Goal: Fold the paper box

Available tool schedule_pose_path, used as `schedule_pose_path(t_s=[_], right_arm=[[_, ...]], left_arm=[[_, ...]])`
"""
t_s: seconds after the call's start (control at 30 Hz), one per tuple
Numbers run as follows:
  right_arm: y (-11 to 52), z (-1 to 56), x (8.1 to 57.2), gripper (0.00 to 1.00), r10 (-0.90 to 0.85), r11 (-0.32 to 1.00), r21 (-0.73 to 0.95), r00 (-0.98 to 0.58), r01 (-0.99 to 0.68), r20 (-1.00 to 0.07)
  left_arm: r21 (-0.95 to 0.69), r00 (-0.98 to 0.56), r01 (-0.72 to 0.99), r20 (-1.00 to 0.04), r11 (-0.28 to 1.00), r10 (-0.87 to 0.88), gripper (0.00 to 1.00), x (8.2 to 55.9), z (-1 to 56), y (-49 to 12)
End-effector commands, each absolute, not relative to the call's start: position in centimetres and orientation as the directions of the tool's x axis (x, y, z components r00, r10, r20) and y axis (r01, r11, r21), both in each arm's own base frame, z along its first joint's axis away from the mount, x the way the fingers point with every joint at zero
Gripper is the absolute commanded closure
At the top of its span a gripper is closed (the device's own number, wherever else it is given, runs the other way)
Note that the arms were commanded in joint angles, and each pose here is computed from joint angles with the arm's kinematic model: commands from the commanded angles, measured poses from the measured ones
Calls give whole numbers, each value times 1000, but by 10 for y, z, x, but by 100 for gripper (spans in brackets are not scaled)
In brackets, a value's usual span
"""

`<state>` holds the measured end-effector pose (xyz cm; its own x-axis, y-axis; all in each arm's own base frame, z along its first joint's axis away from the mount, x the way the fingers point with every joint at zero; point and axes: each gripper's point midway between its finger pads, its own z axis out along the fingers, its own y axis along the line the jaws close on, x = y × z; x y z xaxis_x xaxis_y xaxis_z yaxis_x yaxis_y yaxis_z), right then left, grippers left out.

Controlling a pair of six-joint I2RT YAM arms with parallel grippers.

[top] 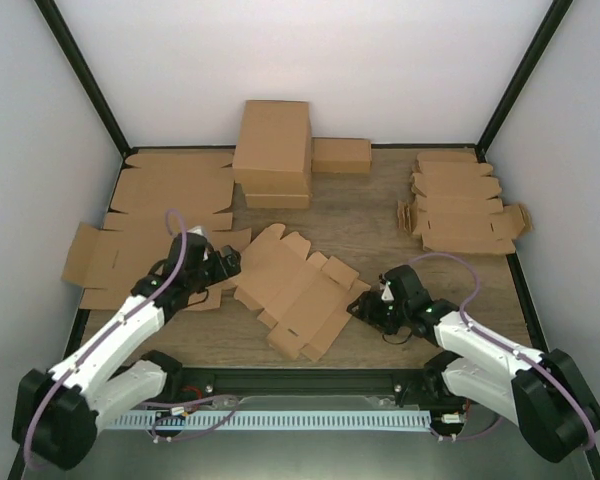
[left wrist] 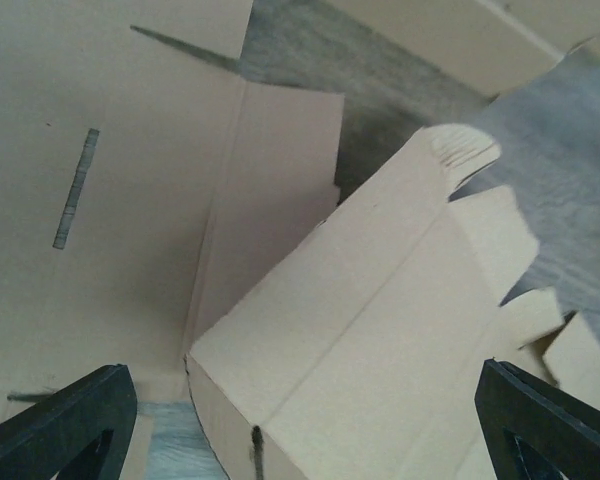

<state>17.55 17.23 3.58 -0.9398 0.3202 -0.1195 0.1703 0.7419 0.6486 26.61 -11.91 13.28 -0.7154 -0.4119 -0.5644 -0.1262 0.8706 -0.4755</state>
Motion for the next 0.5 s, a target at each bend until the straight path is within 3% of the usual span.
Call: schedule_pose_path(t_s=[0.0,0.2,0.33,0.47], right_arm=[[181,38,178,42,314,709,688,-942,152,-116],[187,34,178,51,293,700,699,-952,146,-95],[188,32,182,55,296,706,693,-950,147,-100],[187,28,185,66,288,727,671,-952,149,-100]], left_arm=[[-482,-796,21,-538,876,-277,4,278,124,-134],[-493,-812,31,-520,870,-266,6,300,108,-141],[-443,-812,5,-526,897,-255,14,313,95,-134],[-409,-811,3,-535,913,-237,22,321,83,-132]])
